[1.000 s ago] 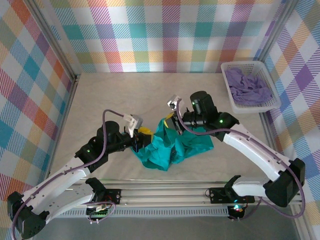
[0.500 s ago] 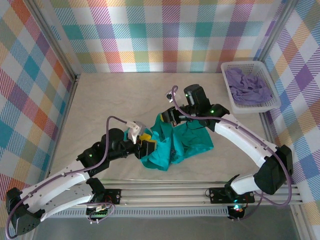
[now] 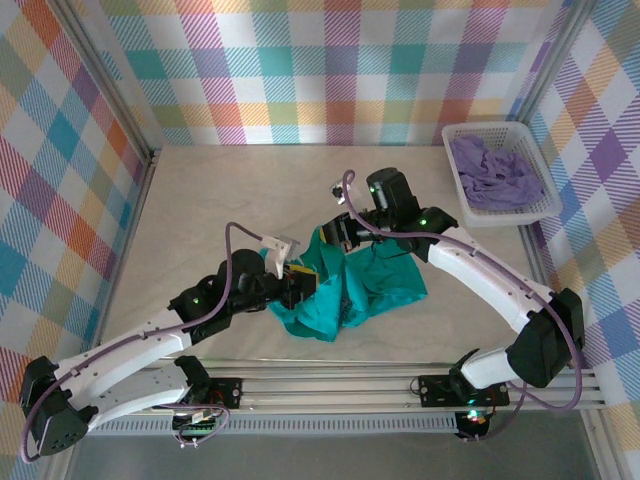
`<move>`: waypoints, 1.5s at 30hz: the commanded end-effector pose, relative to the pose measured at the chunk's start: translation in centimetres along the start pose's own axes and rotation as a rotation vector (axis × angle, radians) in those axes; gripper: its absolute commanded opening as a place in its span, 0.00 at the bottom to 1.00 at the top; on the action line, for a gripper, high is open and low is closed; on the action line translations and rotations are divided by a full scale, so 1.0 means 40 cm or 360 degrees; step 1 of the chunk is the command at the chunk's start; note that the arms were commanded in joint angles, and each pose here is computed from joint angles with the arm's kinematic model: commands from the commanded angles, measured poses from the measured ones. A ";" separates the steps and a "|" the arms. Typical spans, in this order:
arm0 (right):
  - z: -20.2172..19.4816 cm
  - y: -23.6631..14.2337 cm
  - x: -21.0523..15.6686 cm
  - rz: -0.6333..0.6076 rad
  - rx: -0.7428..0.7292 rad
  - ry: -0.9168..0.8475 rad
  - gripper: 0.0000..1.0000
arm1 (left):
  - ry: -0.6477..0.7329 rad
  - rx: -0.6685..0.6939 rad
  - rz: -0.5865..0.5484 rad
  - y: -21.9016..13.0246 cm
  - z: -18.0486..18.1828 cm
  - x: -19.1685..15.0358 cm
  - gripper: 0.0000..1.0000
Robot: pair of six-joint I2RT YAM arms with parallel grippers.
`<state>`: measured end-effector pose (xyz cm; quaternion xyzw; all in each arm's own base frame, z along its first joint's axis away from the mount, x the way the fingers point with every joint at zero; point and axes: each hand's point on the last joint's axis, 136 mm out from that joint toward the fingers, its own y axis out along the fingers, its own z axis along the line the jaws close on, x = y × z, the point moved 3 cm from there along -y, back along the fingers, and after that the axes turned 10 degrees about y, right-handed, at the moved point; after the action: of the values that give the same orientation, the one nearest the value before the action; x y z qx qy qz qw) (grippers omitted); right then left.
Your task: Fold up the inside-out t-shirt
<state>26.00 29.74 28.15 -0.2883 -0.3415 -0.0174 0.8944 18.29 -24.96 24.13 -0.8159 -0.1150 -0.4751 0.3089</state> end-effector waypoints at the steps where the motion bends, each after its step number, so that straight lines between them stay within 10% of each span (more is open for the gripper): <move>1: 0.016 -0.008 0.026 -0.0035 0.0030 -0.0025 0.00 | -0.0040 -0.0017 -0.0076 -0.001 -0.025 0.054 0.30; 10: -0.034 -0.026 0.022 -0.0094 -0.0176 -0.0023 0.00 | -0.0059 0.0118 -0.0070 -0.011 0.000 0.062 0.00; 22: -0.021 -0.002 0.062 -0.0197 -0.0142 -0.0082 0.00 | -0.0138 0.0210 0.0111 -0.108 0.016 -0.007 0.01; 33: -0.027 0.001 0.059 -0.0122 -0.0181 -0.0113 0.00 | 0.0336 -0.0013 -0.0068 -0.099 -0.023 0.007 0.44; 45: -0.022 0.006 0.054 -0.0041 -0.0127 -0.0132 0.00 | 0.0870 0.0168 -0.0139 -0.099 0.038 -0.046 0.57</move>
<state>28.24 29.66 28.15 -0.3304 -0.3719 -0.0431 0.8664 16.29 -20.77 23.45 -0.6855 -0.0882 -0.6331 0.3486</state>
